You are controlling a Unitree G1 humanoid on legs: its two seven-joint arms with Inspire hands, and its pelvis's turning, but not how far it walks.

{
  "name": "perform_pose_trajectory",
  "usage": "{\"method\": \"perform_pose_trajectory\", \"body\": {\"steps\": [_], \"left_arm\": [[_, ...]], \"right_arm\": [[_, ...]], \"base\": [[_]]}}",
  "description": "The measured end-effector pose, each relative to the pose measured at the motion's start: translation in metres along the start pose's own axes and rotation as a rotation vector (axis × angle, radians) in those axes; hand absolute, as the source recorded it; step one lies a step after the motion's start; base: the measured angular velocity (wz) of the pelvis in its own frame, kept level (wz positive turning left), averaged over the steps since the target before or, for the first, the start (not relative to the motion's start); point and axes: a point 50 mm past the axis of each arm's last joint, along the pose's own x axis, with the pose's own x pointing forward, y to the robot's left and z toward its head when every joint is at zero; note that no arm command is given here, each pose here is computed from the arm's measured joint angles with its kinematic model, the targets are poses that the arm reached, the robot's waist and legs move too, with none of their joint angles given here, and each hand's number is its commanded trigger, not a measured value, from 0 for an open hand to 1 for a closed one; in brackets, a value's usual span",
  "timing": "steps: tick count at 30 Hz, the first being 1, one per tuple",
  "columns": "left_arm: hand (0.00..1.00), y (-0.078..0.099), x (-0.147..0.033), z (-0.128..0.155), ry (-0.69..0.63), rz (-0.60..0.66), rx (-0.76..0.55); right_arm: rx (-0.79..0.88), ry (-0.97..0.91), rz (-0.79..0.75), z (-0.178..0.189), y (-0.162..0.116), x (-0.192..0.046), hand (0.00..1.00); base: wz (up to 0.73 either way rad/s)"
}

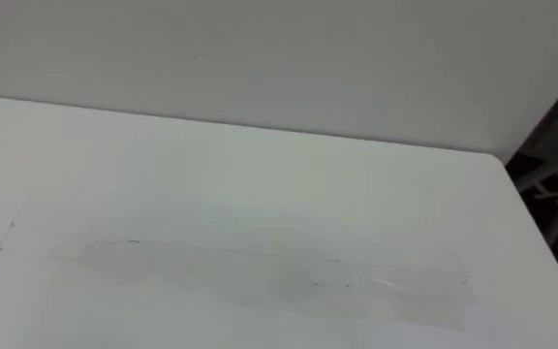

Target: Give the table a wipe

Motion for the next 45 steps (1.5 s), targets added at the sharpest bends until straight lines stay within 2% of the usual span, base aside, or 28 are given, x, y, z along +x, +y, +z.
{"method": "perform_pose_trajectory", "body": {"steps": [4, 10, 15, 21, 26, 33, 34, 35, 36, 45], "left_arm": [[0.0, -0.003, -0.001, -0.005, 0.017, -0.015, 0.012], [0.0, -0.022, -0.004, -0.001, -0.005, -0.085, 0.06], [0.0, -0.044, -0.009, 0.006, -0.04, -0.152, 0.121], [0.0, -0.056, -0.011, 0.017, -0.074, -0.184, 0.141], [0.0, -0.06, -0.015, 0.023, -0.123, -0.177, 0.169], [0.0, -0.062, -0.017, 0.023, -0.124, -0.174, 0.182], [0.0, -0.062, -0.017, 0.023, -0.125, -0.175, 0.184], [0.0, -0.063, -0.017, 0.024, -0.127, -0.176, 0.185], [0.0, -0.064, -0.017, 0.025, -0.128, -0.177, 0.185], [0.0, -0.067, -0.015, 0.029, -0.115, -0.18, 0.202]], "right_arm": [[-0.037, -0.043, -0.007, 0.012, 0.001, 0.002, 1.0], [-0.182, -0.231, -0.036, 0.058, 0.006, -0.004, 1.0], [-0.262, -0.642, 0.018, 0.132, 0.034, -0.046, 1.0], [-0.318, -0.903, 0.087, 0.177, 0.05, -0.084, 1.0], [-0.329, -0.922, 0.101, 0.184, 0.056, -0.089, 1.0], [-0.338, -0.904, 0.131, 0.185, 0.06, -0.091, 1.0], [-0.339, -0.904, 0.133, 0.185, 0.06, -0.091, 0.6], [-0.345, -0.898, 0.138, 0.184, 0.061, -0.09, 0.44], [-0.348, -0.897, 0.142, 0.184, 0.063, -0.089, 0.0], [-0.372, -0.865, 0.15, 0.177, 0.067, -0.084, 0.0]], "base": [[-0.07], [-0.21], [-0.09], [-0.01], [0.0], [0.0], [0.0], [0.0], [0.0], [0.01]]}}
